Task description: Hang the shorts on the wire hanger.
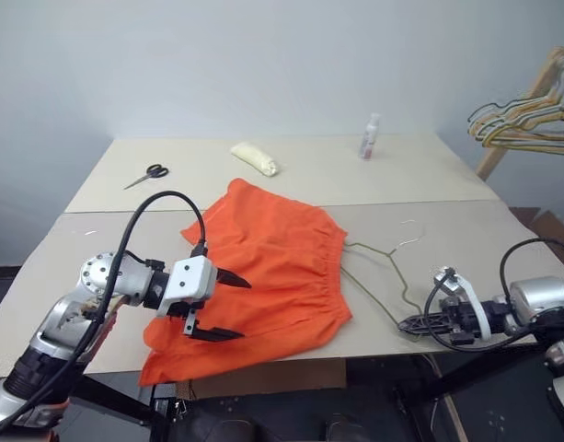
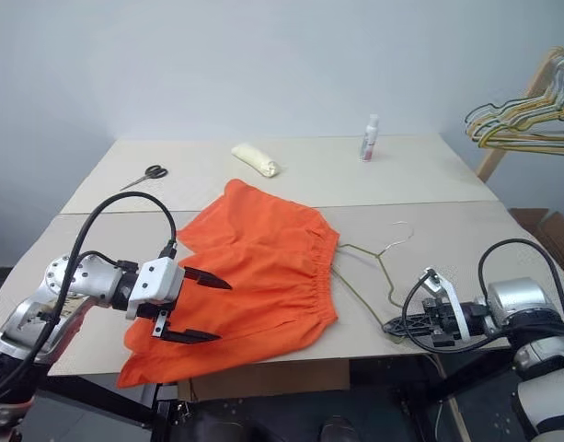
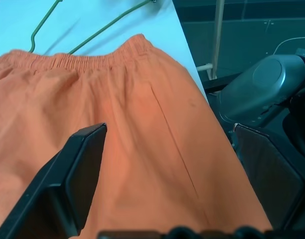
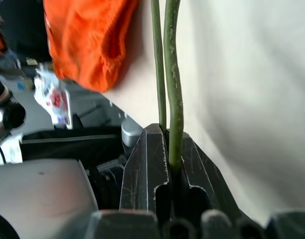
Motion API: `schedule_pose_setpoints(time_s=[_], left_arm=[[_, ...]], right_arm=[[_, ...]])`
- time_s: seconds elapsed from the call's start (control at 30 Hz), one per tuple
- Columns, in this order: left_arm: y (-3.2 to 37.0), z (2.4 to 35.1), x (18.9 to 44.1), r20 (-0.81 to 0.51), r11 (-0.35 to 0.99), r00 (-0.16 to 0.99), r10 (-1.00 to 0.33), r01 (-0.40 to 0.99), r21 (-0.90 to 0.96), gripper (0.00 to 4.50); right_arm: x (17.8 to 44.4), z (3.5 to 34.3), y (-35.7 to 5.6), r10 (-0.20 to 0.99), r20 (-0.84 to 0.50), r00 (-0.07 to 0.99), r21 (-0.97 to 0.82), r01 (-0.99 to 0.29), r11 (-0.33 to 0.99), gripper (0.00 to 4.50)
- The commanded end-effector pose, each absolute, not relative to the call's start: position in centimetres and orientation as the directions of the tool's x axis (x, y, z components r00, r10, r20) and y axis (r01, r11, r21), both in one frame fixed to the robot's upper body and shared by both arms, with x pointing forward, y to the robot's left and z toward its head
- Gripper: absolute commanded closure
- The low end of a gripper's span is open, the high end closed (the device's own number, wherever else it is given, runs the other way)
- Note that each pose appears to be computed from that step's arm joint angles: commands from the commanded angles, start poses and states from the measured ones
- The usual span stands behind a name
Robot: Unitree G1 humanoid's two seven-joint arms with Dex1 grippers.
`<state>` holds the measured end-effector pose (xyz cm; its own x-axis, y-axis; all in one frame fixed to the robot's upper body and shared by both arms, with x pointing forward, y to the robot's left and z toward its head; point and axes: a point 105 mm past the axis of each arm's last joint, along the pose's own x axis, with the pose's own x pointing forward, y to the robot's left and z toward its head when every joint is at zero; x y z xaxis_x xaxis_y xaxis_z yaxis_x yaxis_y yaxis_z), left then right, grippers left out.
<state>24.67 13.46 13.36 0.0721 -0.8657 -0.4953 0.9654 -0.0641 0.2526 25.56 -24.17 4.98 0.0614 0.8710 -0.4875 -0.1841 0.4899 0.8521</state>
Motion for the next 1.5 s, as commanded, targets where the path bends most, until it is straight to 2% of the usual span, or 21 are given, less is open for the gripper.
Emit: schedule_pose_setpoints(time_s=[0.03,0.3,0.57,0.83,0.97,1.03,1.1,1.17,1.33,1.5], left_arm=[[13.4,14.6,24.9,-0.488,-0.07,0.095,-0.868,0.949,0.308,0.07],[13.0,14.7,24.9,-0.462,-0.057,0.099,-0.881,0.949,0.312,0.07],[13.7,14.4,24.9,-0.475,-0.04,0.12,-0.872,0.949,0.314,0.07],[13.3,14.5,25.0,-0.464,-0.034,0.127,-0.877,0.946,0.323,0.07],[13.5,14.4,25.0,-0.469,-0.028,0.135,-0.873,0.945,0.325,0.07],[13.5,14.5,25.2,-0.461,-0.02,0.141,-0.876,0.944,0.328,0.07],[13.4,14.7,25.5,-0.446,-0.012,0.155,-0.882,0.937,0.349,0.07],[13.1,15.2,26.4,-0.416,0.022,0.194,-0.889,0.923,0.385,0.07],[12.6,17.6,28.9,-0.304,0.109,0.279,-0.911,0.874,0.474,0.07],[12.0,21.9,32.3,-0.178,0.197,0.348,-0.921,0.807,0.556,0.07]], right_arm=[[25.9,5.9,-22.9,0.909,-0.417,0.019,0.883,-0.228,0.41,4.5],[28.5,6.7,-22.3,0.916,-0.391,0.088,0.878,-0.264,0.4,4.5],[28.2,6.3,-21.0,0.929,-0.368,0.03,0.893,-0.266,0.362,4.5],[31.3,6.9,-21.1,0.919,-0.35,0.181,0.882,-0.265,0.389,4.5],[31.9,7.6,-21.7,0.913,-0.342,0.221,0.853,-0.335,0.401,4.5],[32.4,7.7,-21.7,0.899,-0.374,0.23,0.797,-0.417,0.438,4.5],[33.4,7.5,-21.7,0.853,-0.442,0.277,0.651,-0.556,0.517,4.5],[34.0,7.8,-21.7,0.823,-0.471,0.317,0.554,-0.62,0.556,4.5],[34.1,9.9,-21.4,0.78,-0.491,0.388,0.335,-0.742,0.581,4.5],[33.3,12.3,-19.9,0.782,-0.483,0.395,0.108,-0.859,0.5,4.5]])
